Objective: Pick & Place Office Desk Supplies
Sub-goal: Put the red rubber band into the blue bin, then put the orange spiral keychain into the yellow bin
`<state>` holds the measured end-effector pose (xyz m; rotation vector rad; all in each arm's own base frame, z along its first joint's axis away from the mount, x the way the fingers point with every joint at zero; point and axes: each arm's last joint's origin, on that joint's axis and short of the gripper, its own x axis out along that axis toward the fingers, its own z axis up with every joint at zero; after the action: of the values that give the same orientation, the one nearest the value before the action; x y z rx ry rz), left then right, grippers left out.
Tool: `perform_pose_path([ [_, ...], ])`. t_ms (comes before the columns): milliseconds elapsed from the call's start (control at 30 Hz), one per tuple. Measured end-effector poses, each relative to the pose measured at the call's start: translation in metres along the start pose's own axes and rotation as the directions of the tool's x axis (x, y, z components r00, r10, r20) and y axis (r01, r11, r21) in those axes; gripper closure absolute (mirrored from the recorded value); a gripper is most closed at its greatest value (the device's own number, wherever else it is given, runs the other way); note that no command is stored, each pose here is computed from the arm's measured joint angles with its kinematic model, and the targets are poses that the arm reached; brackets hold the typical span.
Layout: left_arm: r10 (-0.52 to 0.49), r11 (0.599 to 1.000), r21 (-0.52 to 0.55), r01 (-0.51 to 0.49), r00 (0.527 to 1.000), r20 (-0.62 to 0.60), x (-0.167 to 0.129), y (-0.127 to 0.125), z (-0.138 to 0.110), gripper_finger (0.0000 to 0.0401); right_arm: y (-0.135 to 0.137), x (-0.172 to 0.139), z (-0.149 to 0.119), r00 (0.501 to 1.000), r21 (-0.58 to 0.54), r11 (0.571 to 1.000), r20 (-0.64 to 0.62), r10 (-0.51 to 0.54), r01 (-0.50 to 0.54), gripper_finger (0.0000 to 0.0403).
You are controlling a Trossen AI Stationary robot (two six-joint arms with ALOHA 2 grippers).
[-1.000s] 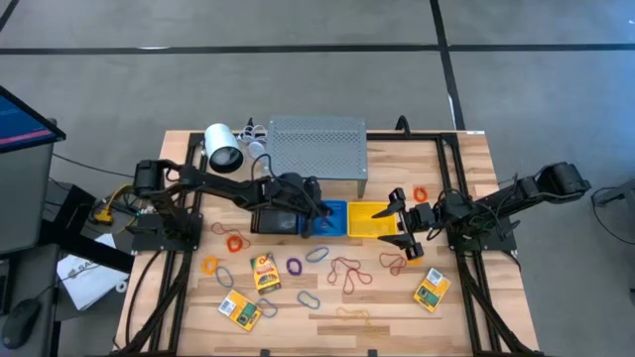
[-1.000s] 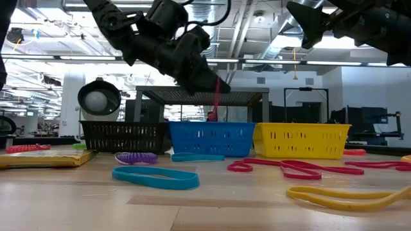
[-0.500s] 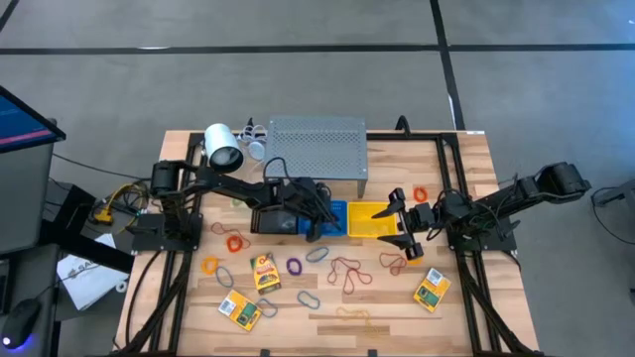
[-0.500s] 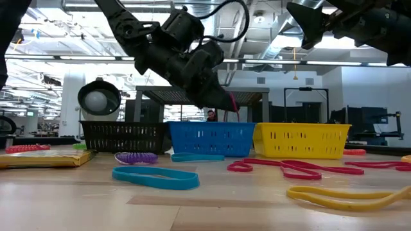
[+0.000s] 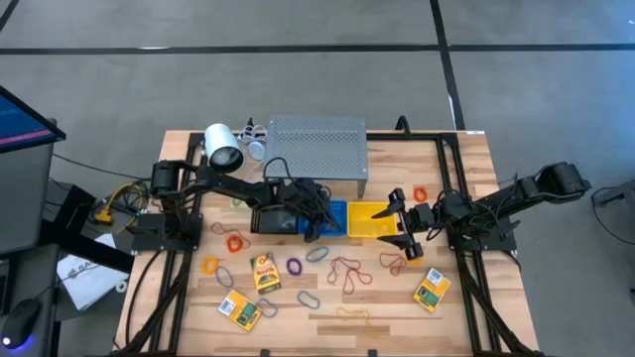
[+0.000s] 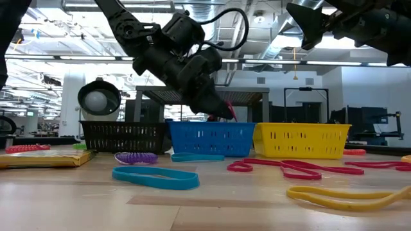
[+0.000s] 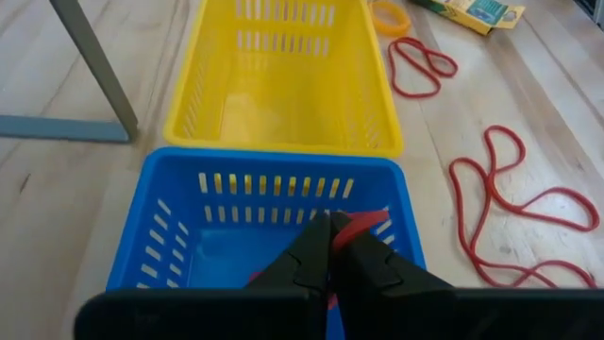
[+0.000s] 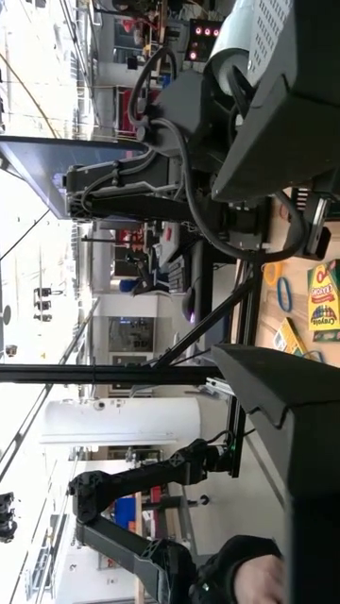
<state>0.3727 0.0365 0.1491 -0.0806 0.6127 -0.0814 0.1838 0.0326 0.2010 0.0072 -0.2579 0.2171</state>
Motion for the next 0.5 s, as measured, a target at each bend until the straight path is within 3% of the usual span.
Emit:
perform_pose_path([
  [133,-0.002,1.0,-0.005,0.002,1.0,-0.004,-0.0001,-0.0001,-0.0003,0.0374,0.0,0.0,0.0,1.0,0.0,1.0,0.0,0.0,0.0,0.0148],
  [500,-0.025,1.0,-0.014,0.025,1.0,-0.001,-0.0015,-0.001,0.0008,0.0261,0.0,0.0,-0.0006,1.0,0.0,1.0,-0.006,0.0,0.0,0.0148],
])
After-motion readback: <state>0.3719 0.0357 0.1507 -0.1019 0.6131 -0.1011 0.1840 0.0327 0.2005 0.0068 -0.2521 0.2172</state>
